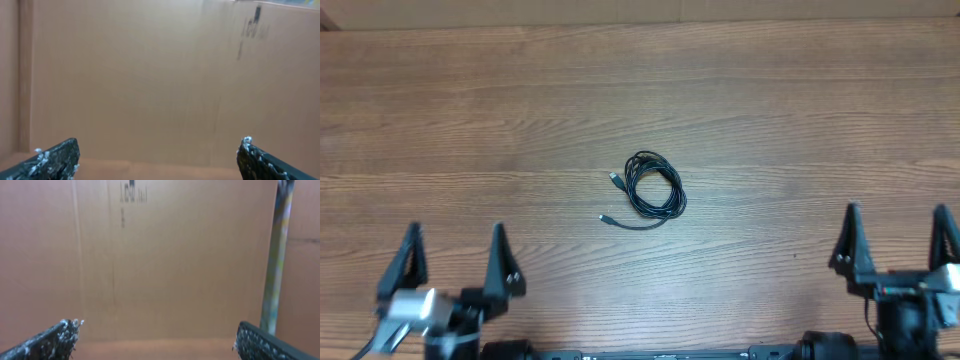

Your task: Untangle cables

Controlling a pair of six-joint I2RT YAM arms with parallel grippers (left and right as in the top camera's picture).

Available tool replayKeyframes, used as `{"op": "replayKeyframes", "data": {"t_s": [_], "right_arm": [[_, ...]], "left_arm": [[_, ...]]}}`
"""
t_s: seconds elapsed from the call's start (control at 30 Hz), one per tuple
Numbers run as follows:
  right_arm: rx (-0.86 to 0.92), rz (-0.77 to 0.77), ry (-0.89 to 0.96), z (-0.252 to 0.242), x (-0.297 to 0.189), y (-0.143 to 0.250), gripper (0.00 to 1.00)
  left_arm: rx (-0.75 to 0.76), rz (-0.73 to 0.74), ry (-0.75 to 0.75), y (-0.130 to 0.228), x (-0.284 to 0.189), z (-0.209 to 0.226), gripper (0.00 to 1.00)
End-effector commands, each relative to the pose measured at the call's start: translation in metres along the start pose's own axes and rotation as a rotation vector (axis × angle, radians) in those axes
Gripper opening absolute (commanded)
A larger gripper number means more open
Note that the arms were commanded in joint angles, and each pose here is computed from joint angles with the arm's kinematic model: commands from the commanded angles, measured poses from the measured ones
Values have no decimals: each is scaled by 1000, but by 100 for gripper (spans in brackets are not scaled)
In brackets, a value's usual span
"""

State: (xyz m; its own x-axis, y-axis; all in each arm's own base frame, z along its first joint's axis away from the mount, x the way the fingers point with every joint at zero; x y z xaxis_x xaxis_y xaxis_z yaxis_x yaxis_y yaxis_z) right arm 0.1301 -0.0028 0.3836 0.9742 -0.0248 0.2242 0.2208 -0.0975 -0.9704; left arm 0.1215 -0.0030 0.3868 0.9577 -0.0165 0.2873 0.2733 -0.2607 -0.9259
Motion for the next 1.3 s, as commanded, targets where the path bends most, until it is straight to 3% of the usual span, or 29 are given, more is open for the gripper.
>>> {"op": "replayKeyframes", "data": {"t_s": [0.0,0.27,0.4,0.53,0.73,0.93,1.07,1.1,1.13,1.27], "right_arm": [[1,27,-7,-1,-10,-29,100],[22,227,-100,9,-39,-61,100],[32,218,-187,21,-60,-83,100],[40,211,-226,27,-79,-93,100],[69,264,-352,45,-92,-85,100],[66,210,-410,52,-92,-96,100],[49,147,-406,51,-90,-109,69],[45,133,-405,50,-89,-111,69],[43,124,-405,50,-89,-113,100],[42,120,-409,51,-88,-114,100]], "left_arm": [[-10,13,6,-29,-5,-10,100],[-64,299,16,-41,16,-26,100],[-97,413,117,-58,21,-49,100],[-133,461,319,-71,13,-82,100],[-137,468,330,-71,12,-83,100],[-151,487,410,-70,7,-94,100],[-153,494,408,-69,7,-94,99],[-153,495,402,-68,7,-93,100],[-154,497,400,-68,7,-93,100],[-152,504,358,-63,10,-86,100]]}}
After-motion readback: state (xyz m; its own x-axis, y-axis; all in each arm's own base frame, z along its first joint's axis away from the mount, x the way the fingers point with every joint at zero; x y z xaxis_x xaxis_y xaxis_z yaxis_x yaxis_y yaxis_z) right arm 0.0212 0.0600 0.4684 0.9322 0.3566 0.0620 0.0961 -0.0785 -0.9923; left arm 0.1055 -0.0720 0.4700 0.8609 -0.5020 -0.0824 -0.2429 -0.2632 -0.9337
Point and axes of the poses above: each gripper's point midway between its finger pads, its own x axis out along the fingers, its own z axis along the line the jaws close on, y = z × x, the point moved 3 cm from there along -x, back along the fingers, and after that the axes turned 7 degrees about -x, right-handed, at the moved point
